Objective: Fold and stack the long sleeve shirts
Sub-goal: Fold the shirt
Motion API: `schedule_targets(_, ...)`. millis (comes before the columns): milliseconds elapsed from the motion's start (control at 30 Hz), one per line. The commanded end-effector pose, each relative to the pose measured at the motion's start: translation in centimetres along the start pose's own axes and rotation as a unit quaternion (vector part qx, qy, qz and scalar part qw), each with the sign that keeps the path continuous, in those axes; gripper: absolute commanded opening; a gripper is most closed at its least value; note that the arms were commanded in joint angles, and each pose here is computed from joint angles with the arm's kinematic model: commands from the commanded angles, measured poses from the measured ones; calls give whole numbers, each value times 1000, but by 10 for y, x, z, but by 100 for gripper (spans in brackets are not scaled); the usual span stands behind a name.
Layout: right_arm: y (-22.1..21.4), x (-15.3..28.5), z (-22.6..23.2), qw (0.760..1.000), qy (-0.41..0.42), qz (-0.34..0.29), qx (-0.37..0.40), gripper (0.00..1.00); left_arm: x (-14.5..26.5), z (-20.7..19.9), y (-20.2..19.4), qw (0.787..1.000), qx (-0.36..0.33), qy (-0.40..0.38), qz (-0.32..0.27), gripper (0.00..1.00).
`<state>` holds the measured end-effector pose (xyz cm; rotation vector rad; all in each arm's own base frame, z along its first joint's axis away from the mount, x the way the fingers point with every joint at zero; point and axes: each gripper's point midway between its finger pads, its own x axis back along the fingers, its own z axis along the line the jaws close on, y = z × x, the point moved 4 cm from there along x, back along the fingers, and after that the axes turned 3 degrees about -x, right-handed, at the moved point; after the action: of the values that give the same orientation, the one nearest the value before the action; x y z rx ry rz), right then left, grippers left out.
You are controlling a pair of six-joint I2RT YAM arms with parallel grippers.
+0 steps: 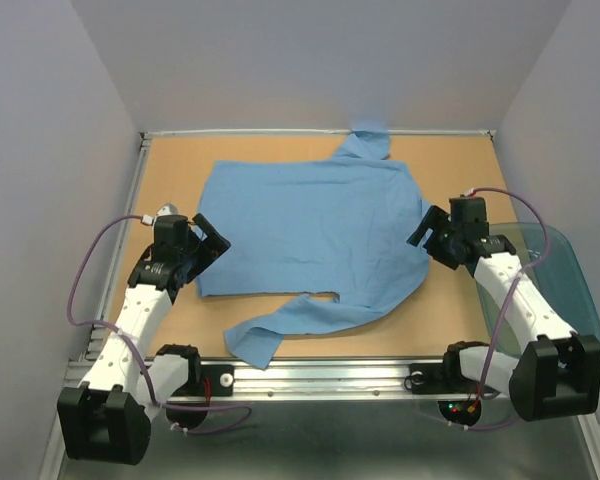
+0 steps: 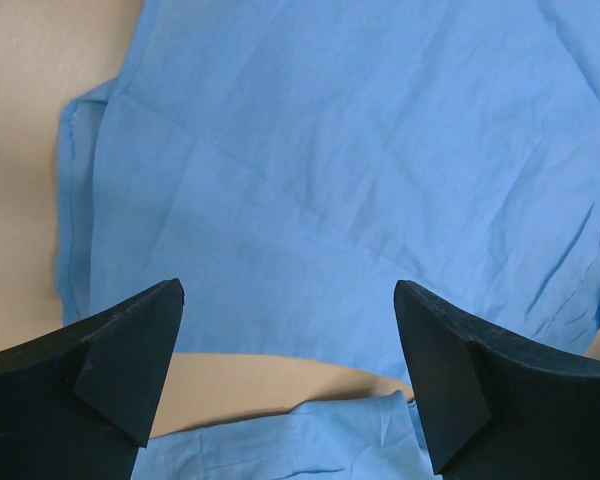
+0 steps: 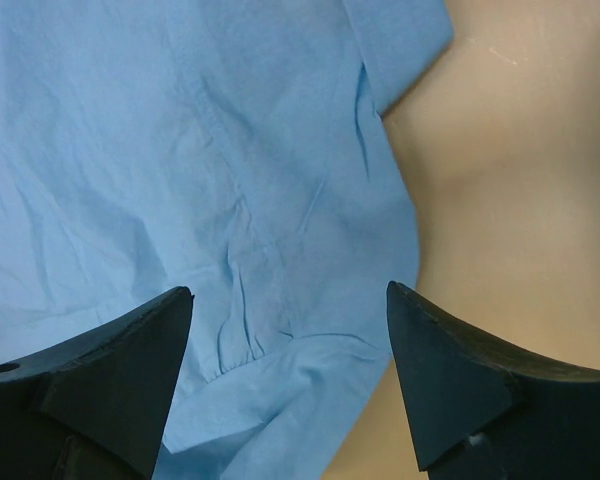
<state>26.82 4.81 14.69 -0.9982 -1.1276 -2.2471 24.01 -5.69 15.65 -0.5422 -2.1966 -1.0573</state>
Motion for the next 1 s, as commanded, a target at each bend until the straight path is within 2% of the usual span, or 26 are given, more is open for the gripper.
schedule_targets(0, -29, 6, -34, 997, -75, 30, -20, 84, -2, 33, -35, 995, 59, 70, 43, 99)
schedule_targets(200, -61, 0, -48, 993, -81, 79, -34, 84, -10, 51, -59, 988, 102, 93, 64, 97)
schedule_targets(367, -73, -6, -54, 991, -83, 93, -42, 81, -20, 56, -67, 985, 122, 98, 69, 95)
schedule_targets(533, -83, -11, -55, 989, -75, 118, -49, 76, -23, 63, -78, 981, 133, 114, 86, 91)
schedule_targets(733, -92, -15, -55, 987, -64, 138, -51, 66, -19, 64, -74, 980, 148, 115, 67, 87)
schedule_targets(833, -95, -16, -54, 986, -58, 146, -48, 61, -23, 68, -71, 978, 149, 132, 57, 80)
schedule_targets(900, -94, -17, -53, 987, -54, 146, -48, 58, -27, 70, -72, 977, 147, 142, 59, 69)
schedule_targets(967, -95, -17, -52, 986, -50, 149, -49, 54, -29, 71, -72, 977, 146, 147, 59, 61)
